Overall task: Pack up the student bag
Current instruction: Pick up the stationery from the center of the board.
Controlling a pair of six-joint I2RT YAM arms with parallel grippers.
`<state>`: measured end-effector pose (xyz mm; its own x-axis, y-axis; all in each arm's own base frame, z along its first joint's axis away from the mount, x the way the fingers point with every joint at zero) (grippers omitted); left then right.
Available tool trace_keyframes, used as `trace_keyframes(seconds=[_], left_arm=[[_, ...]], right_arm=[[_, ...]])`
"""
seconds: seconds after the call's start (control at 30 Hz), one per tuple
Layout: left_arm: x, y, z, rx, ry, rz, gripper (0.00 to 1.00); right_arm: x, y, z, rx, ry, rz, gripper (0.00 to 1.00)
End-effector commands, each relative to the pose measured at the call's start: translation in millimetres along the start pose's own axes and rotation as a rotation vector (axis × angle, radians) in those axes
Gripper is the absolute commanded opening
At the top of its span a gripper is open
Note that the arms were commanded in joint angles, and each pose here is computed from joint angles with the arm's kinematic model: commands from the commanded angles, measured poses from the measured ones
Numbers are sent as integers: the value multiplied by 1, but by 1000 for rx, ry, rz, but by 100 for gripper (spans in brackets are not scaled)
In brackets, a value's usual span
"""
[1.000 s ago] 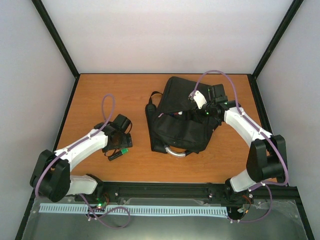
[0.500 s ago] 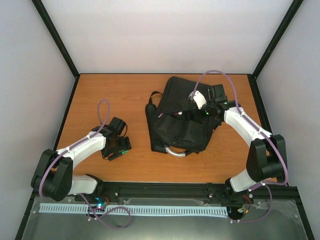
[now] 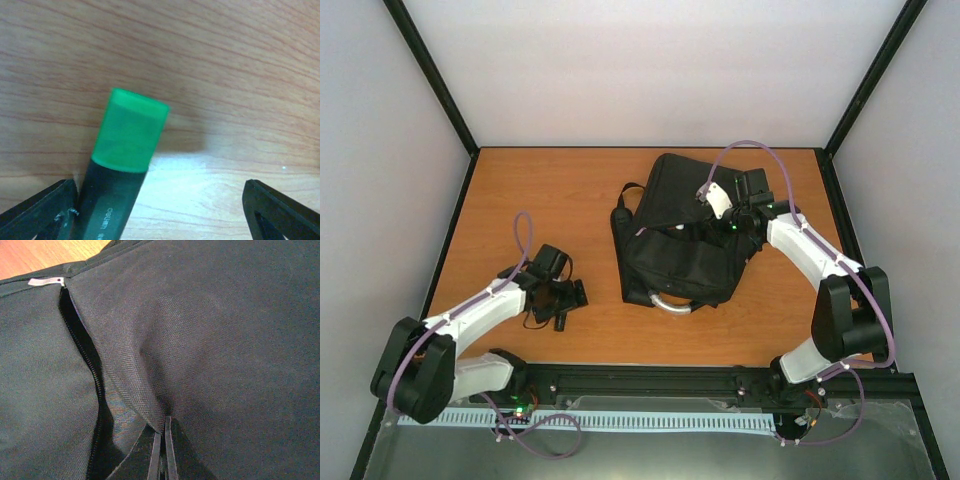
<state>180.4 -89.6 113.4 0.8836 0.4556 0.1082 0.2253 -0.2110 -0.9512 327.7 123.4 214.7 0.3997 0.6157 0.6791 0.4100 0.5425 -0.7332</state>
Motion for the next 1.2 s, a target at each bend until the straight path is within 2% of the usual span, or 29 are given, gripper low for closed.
trace_keyframes(seconds=[0.0,0.1,0.17,0.53,0.7,0.77,0.93,1.17], left_arm=[[-15,6,-5,-39,11,56,91],[-18,8,-2,37,40,49,76],[-17,10,1,96,43,48,70],[-12,16,4,165,48,12,57],[-8,16,0,183,43,4,44],[-7,18,-3,194,65,17,36],[-10,20,-20,172,159,37,29],[-36,20,-64,112,397,62,28]], right_arm=[[13,-4,0,27,-21,-56,3],[13,-4,0,29,-21,-55,3],[13,-4,0,31,-20,-55,3],[12,-2,0,34,-19,-47,3],[11,-1,0,37,-17,-46,3],[11,-1,0,37,-18,-45,3],[11,-1,0,36,-20,-45,3],[11,-1,0,36,-19,-45,3]])
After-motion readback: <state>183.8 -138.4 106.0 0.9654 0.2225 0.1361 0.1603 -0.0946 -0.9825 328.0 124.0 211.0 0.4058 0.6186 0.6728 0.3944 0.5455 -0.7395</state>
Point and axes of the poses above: each gripper's point midway between its finger pads, its own y axis out along the fingers, its own z axis along the line the jaws close on, x = y × z, the point moved 9 cm from there along -y, back along the fingers, and after that the axes turned 7 degrees about -y, right-handed, at the moved point
